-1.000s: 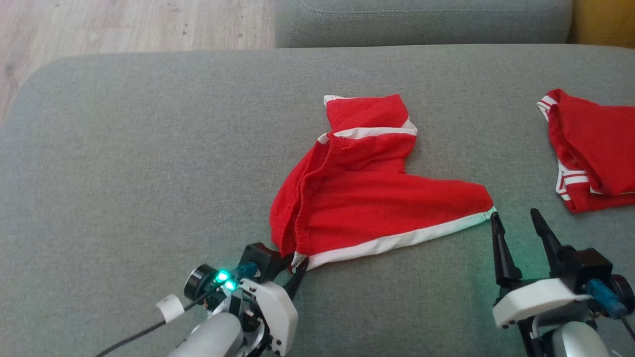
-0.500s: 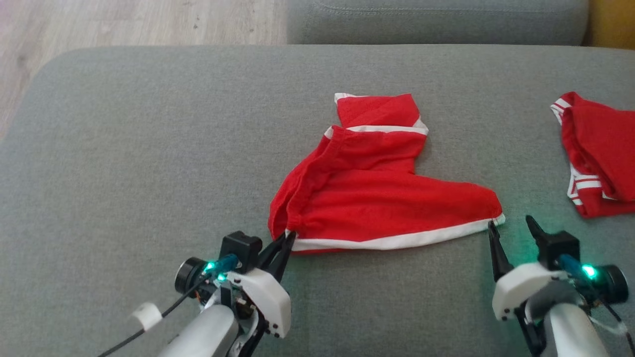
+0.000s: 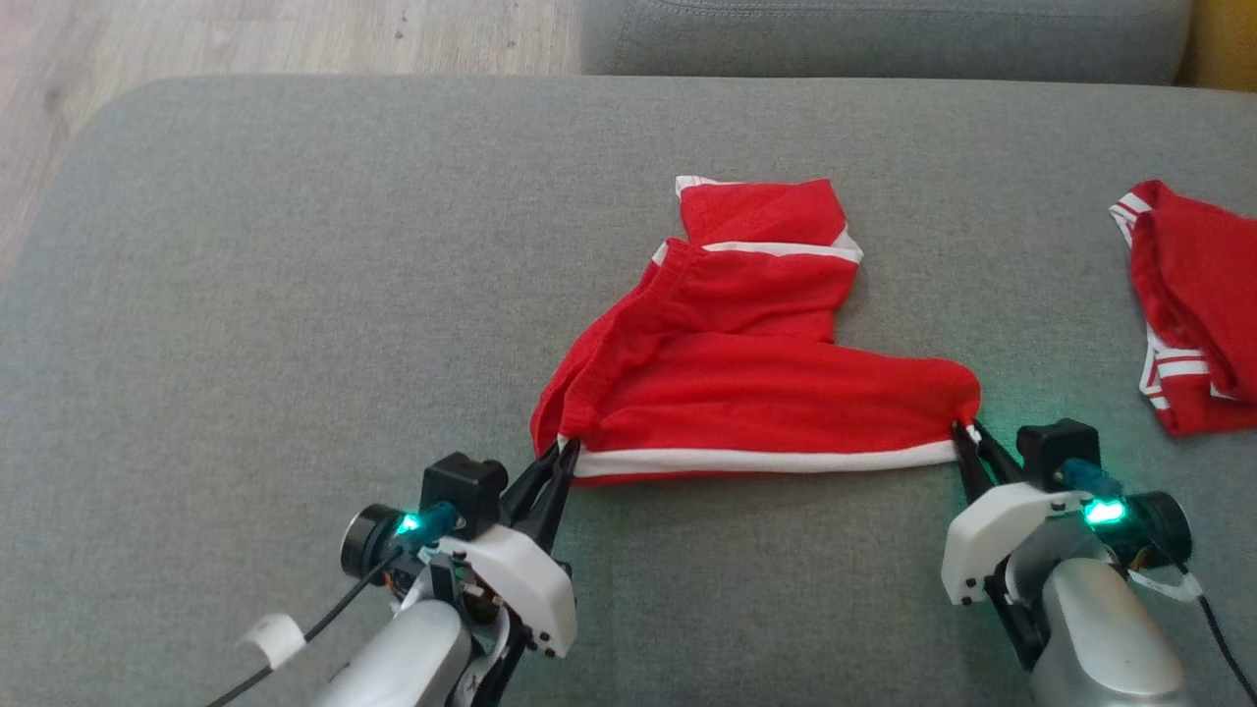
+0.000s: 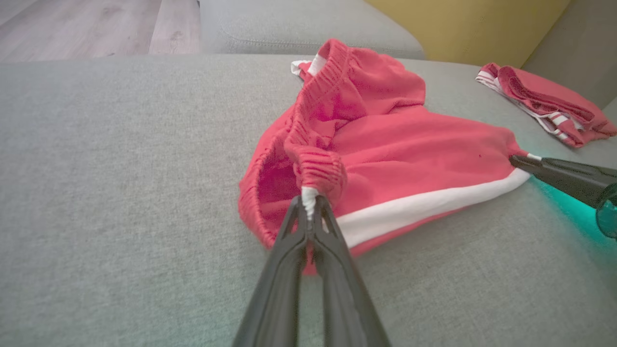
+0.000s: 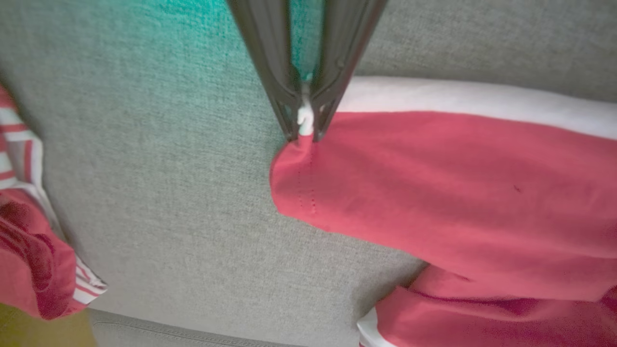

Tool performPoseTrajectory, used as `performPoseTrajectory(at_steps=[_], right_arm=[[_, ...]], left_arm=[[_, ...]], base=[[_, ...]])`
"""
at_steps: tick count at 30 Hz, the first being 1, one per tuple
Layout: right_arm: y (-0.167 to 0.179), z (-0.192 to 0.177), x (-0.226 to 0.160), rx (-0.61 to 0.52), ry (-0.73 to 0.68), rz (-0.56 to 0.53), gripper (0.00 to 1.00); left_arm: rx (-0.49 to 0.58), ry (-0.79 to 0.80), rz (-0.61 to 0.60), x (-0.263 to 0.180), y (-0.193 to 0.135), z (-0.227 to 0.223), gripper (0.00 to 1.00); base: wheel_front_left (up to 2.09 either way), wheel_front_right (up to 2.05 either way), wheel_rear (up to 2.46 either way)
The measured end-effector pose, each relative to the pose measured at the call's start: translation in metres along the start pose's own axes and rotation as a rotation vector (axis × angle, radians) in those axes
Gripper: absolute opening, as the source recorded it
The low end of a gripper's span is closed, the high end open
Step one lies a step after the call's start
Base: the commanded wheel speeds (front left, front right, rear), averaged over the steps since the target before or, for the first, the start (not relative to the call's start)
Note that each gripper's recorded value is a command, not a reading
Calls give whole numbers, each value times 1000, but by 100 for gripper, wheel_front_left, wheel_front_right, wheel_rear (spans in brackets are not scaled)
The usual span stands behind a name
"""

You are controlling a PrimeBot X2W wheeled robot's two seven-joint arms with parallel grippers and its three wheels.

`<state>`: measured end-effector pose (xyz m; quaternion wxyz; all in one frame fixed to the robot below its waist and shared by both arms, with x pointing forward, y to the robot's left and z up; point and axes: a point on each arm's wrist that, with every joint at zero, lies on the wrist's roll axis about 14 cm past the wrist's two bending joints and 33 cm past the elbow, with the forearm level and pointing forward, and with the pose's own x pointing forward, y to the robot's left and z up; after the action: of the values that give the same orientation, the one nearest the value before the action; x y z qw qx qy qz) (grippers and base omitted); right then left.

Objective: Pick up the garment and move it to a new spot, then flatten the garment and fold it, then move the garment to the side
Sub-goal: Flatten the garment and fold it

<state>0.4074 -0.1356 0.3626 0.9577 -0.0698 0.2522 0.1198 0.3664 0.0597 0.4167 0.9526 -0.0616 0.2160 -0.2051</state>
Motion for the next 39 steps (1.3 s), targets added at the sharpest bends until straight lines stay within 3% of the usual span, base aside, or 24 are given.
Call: performPoseTrajectory(at_steps=[6, 13, 19, 20, 26, 31, 39], right_arm=[[-5, 14, -6, 104, -65, -19, 0], [-16, 107, -30, 136, -362, -29, 0], [-31, 204, -91, 100, -652, -48, 0], [-31, 204, -91, 100, -652, -48, 0], [-47, 273, -168, 61, -884, -110, 0], [-55, 294, -192, 30, -913, -152, 0], [-54, 290, -136, 35, -749, -115, 0]], left_arm=[[-4, -80, -16, -3, -5, 23, 0], [-46, -287, -60, -21, -16, 90, 0], [11, -511, -121, -63, -31, 172, 0], [11, -511, -121, -63, -31, 172, 0], [164, -768, -224, -122, -64, 279, 0], [235, -794, -265, -135, -79, 312, 0], [209, -645, -231, -73, -51, 311, 0]], base=[[0, 0, 0], [0, 0, 0], [0, 0, 0], [0, 0, 0], [0, 0, 0], [0, 0, 0], [0, 0, 0]])
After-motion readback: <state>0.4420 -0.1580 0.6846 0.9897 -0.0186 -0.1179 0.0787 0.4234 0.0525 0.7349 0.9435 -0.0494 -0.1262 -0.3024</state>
